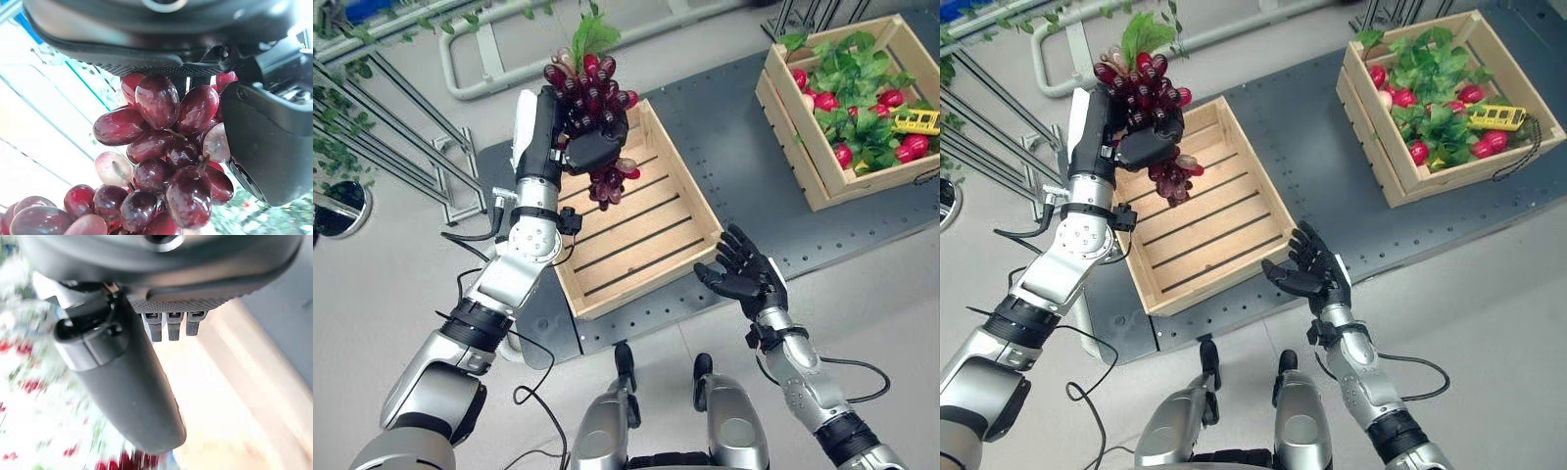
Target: Pick up the fruits from the basket on one side to the basket on the other side
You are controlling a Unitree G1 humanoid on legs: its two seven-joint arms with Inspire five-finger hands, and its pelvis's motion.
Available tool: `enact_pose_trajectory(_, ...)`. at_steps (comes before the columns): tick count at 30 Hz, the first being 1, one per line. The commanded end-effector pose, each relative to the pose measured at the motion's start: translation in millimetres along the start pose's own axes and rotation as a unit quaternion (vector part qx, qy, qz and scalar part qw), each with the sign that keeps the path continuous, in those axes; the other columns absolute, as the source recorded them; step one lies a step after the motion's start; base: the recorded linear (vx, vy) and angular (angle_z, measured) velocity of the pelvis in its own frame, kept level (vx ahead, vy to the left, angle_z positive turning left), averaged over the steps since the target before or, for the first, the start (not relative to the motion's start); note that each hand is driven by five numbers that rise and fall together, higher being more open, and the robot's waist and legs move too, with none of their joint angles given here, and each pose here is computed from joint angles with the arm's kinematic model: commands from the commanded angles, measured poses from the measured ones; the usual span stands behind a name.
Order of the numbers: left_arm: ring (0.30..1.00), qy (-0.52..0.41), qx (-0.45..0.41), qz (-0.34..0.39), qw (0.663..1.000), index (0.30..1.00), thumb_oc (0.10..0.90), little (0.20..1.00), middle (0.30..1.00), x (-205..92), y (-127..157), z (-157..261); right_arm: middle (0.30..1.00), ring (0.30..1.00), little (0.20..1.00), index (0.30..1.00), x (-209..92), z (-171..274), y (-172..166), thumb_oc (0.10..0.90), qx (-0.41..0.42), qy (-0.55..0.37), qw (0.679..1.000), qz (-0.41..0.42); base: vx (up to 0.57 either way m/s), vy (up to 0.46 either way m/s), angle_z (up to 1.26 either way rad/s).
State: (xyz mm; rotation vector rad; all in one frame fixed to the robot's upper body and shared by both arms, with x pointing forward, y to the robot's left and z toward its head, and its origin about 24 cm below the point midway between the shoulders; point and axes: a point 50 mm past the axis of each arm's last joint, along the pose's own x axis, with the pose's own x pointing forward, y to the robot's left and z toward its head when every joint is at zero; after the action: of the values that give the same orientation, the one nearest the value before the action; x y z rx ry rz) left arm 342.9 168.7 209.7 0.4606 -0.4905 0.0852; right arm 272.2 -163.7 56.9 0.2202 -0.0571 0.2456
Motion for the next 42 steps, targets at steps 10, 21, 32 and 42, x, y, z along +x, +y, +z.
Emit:
enact_pose_trajectory(10, 0.300, -0.130, -0.238, -0.084, 0.959, 0.300, 0.400, 0.300, 0.300, 6, 6, 51, 0.900, 0.900, 0.900, 0.900, 50, 67, 59, 0.800, -0.033, -0.087, 0.979, 0.180, -0.02, -0.083, 0.16)
enact_pose_trajectory(21, 0.300, -0.152, -0.238, -0.175, 0.943, 0.300, 0.400, 0.300, 0.300, 6, -13, 62, 0.900, 0.900, 0.900, 0.900, 75, 68, 72, 0.800, -0.015, -0.042, 0.982, 0.183, -0.03, -0.020, 0.06)
enact_pose_trajectory(32, 0.300, -0.151, -0.220, -0.225, 0.937, 0.300, 0.400, 0.300, 0.300, 4, -30, 63, 0.900, 0.900, 0.900, 0.900, 75, 60, 85, 0.800, 0.042, -0.024, 0.978, 0.202, 0.00, 0.000, 0.00)
enact_pose_trajectory(42, 0.300, -0.149, -0.134, -0.270, 0.942, 0.300, 0.400, 0.300, 0.300, 4, -45, 57, 0.900, 0.900, 0.900, 0.900, 79, 72, 99, 0.800, 0.083, -0.060, 0.974, 0.204, 0.00, 0.000, 0.00)
